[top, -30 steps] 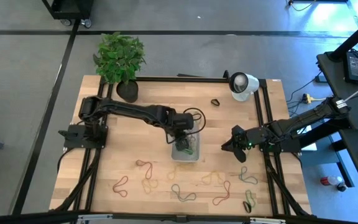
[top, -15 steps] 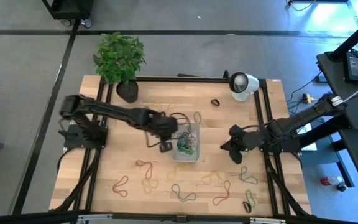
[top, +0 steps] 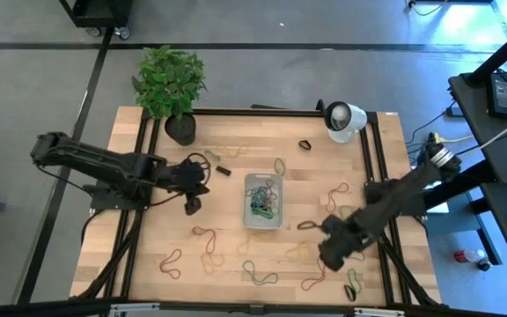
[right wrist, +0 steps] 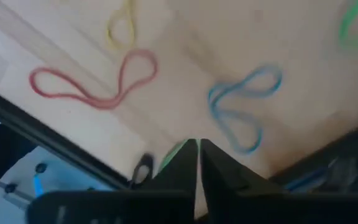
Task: Pick and place rubber bands into bin
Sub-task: Put the black rubber band into the gray bin, then put the red rubber band into the gray bin
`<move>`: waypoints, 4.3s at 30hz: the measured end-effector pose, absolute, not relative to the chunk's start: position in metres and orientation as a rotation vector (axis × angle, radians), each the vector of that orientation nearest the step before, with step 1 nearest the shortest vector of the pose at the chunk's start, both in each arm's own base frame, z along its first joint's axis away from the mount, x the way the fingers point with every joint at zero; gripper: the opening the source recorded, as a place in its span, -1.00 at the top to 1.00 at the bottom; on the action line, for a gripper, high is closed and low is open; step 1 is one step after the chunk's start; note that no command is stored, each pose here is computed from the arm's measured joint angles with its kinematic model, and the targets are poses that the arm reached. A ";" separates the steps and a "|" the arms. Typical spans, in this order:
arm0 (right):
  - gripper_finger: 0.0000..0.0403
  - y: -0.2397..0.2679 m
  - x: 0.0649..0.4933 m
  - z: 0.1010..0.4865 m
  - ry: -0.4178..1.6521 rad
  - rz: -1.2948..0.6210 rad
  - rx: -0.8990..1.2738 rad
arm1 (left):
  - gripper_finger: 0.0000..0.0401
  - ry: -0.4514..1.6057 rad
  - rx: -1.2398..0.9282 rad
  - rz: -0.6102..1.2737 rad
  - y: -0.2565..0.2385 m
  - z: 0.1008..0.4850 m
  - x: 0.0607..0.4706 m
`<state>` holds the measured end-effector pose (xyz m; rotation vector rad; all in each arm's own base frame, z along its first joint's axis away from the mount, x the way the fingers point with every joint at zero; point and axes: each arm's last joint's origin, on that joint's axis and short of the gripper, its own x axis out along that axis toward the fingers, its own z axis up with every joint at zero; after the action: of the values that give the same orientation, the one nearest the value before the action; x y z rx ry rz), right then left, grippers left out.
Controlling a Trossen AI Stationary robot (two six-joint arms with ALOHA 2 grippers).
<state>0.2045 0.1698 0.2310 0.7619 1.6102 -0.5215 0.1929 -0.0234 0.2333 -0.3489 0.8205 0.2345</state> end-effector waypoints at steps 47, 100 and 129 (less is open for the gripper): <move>0.98 0.273 0.221 0.235 1.525 -0.834 0.907 | 0.98 0.812 -0.295 0.074 -0.025 0.229 0.169; 0.27 0.065 0.381 0.264 1.159 -0.559 0.404 | 0.57 0.758 -0.261 0.067 -0.027 0.233 0.172; 0.96 0.141 0.164 0.202 0.939 -0.285 0.591 | 0.49 1.227 -0.157 0.107 -0.081 0.229 0.240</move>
<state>0.1643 0.1406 0.2019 0.5912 0.9391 -0.2846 0.2401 -0.0811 0.2290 -0.1572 1.2275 0.1075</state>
